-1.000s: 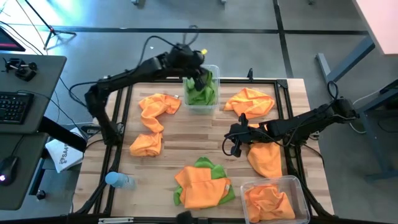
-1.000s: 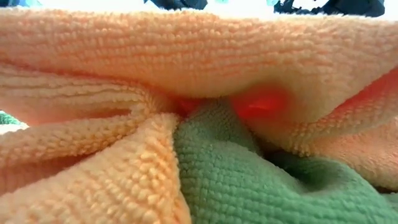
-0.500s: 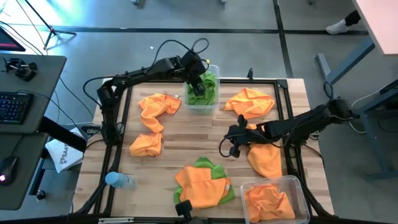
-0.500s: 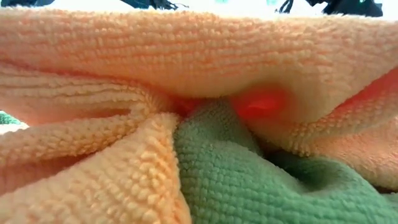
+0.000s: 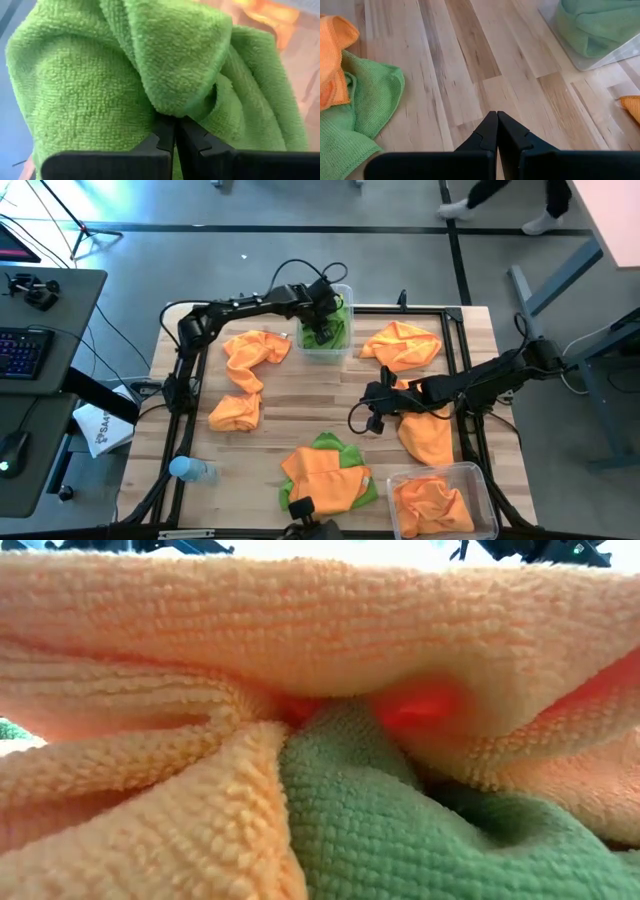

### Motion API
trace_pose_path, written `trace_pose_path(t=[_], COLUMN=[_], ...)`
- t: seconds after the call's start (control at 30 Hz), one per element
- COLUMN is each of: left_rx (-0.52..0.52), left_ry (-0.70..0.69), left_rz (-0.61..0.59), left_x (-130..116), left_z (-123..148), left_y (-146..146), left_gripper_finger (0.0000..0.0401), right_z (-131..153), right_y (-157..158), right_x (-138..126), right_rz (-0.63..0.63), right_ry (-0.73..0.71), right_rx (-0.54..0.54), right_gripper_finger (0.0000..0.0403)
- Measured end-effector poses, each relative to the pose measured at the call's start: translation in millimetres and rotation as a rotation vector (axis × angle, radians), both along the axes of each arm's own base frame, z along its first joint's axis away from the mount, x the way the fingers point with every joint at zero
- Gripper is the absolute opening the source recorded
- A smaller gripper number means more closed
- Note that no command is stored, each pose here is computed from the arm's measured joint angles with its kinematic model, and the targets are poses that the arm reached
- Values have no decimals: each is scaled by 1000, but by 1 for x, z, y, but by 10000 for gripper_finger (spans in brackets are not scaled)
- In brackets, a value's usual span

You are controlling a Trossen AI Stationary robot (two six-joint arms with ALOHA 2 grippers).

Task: Sort microfiber towel by color & place in baskets
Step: Put the green microfiber towel into the top transparent bin, then put the orange microfiber towel into the bottom transparent bin

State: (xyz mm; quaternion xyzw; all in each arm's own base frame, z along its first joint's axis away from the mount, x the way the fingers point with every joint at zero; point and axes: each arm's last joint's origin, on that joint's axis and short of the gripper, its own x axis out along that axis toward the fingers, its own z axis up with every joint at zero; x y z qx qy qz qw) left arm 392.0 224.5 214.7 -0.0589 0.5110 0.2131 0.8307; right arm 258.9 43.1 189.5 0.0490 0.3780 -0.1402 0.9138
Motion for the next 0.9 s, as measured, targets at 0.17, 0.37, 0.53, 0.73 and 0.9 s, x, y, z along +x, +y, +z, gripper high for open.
trace_pose_path(t=[0.17, 0.37, 0.53, 0.73, 0.9], left_rx=[14, -6, 14, 73, 105], left_ry=[-9, -40, -61, -79, -118], left_rz=[-13, -38, -31, -5, 12], left_x=[2, 1, -3, -11, -24], left_z=[3, 11, 24, 45, 75], left_y=[-3, -5, -7, -10, -16], left_gripper_finger=[1, 5, 44, 86, 90], right_z=[0, 0, 0, 0, 0], right_y=[0, 0, 0, 0, 0], right_x=[0, 0, 0, 0, 0], right_rz=[0, 0, 0, 0, 0], right_ry=[0, 0, 1, 1, 1], right_rx=[0, -1, -1, -1, -1], right_gripper_finger=[0, 0, 0, 0, 0])
